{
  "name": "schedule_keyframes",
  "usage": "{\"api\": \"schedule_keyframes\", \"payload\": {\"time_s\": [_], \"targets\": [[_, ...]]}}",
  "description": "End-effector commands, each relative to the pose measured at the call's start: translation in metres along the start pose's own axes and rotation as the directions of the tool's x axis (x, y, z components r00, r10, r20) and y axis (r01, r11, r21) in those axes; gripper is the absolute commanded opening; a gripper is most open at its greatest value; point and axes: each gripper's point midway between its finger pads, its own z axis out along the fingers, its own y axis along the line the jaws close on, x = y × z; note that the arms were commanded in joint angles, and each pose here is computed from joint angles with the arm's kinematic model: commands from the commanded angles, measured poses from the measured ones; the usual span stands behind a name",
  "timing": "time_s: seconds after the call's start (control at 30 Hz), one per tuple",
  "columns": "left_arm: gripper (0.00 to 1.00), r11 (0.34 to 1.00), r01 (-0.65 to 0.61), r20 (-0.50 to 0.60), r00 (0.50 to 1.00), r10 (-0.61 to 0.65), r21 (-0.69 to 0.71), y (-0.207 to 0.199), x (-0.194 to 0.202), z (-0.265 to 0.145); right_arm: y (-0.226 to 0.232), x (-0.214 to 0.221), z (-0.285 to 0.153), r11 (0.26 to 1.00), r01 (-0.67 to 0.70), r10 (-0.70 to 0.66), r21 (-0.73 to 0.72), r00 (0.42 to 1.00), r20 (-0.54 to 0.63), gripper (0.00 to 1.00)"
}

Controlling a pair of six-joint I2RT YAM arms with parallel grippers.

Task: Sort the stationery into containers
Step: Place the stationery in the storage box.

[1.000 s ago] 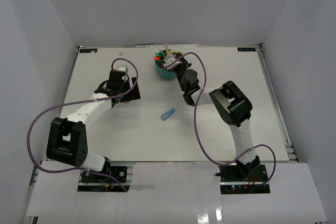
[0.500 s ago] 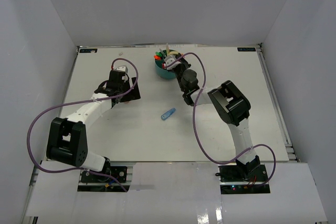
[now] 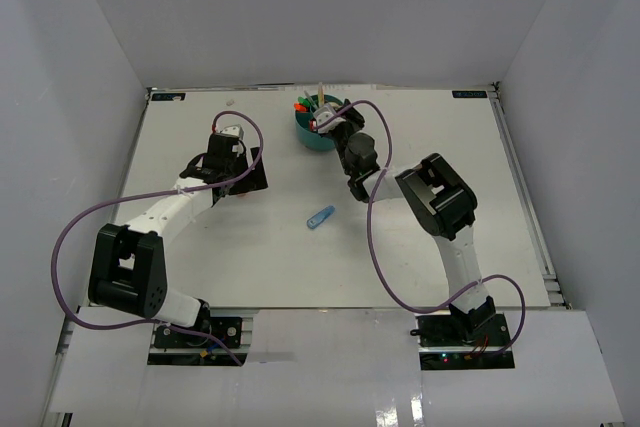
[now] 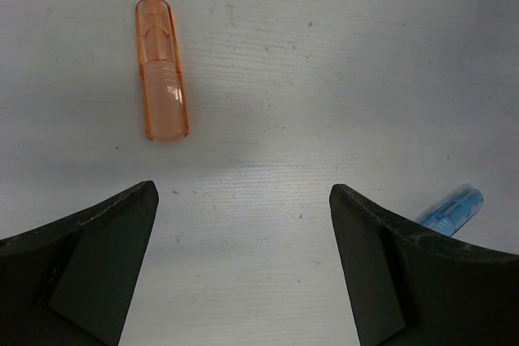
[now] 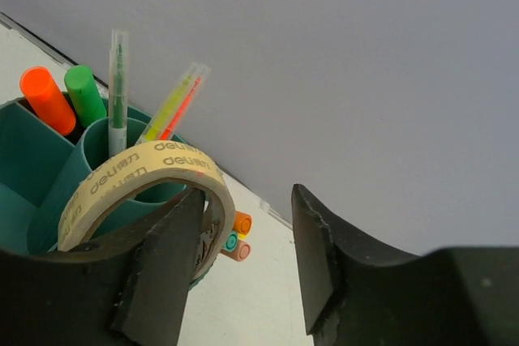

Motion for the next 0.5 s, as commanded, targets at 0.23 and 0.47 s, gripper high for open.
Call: {"api": "schedule_keyframes", "payload": {"time_s": [0.23,0.47], "targets": [[0.98,1.000,0.007,0.039,0.999,-0.009,0.031,-0.006,-0.013,-0.007,-0.100,-0.072,-0.028,0.935,-0.158,0.074,0.317,0.962,0.262,0.66],[0.98,0.999,0.008,0.041,0.999,-0.009,0.031,-0.006,-0.013,-0.008,-0.106,-0.071,-0.038,0.936,-0.153,0.077,0.317,0.968,0.239,0.73]]}}
